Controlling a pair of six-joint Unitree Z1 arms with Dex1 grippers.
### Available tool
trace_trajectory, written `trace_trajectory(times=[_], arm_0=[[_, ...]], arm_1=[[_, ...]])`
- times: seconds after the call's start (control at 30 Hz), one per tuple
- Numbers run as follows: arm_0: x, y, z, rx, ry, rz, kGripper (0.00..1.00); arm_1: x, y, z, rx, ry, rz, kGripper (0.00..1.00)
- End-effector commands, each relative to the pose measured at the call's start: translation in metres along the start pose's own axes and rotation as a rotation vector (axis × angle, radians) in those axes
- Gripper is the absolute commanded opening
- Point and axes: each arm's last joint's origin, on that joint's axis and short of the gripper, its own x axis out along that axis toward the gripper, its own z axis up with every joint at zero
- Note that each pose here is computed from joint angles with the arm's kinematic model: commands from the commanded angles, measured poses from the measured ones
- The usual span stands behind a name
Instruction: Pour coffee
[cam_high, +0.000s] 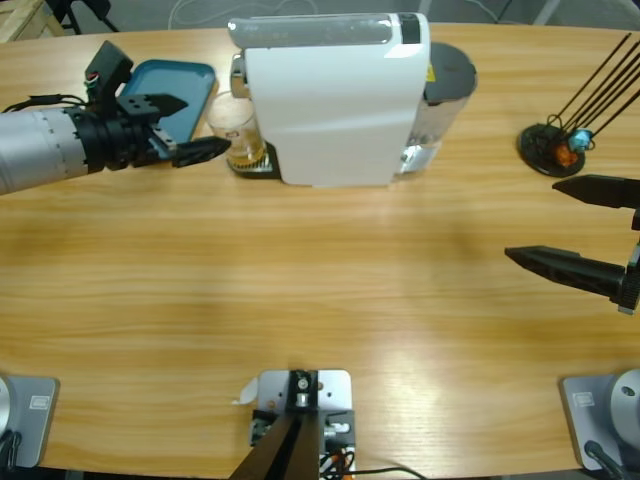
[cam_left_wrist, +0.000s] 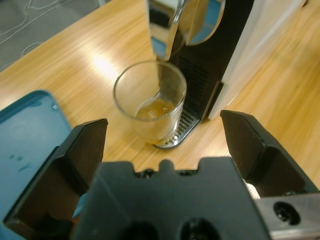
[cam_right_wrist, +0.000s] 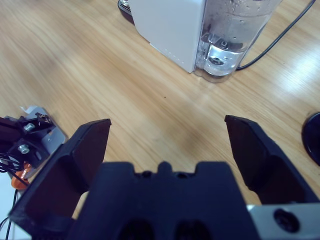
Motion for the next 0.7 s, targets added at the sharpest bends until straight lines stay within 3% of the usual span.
trace_trajectory(times=[0.03,0.7], arm_0=[[0.027,0.020,-0.014,-0.035,0.010,-0.053,1.000],[0.054,0.044,-0.024,-0.079,0.002,-0.106,1.000]], arm_1=[[0.007,0.000,-0.008,0.002,0.040,-0.007,1.000],[0.007,0.000,-0.008,0.003,0.044,-0.007,1.000]])
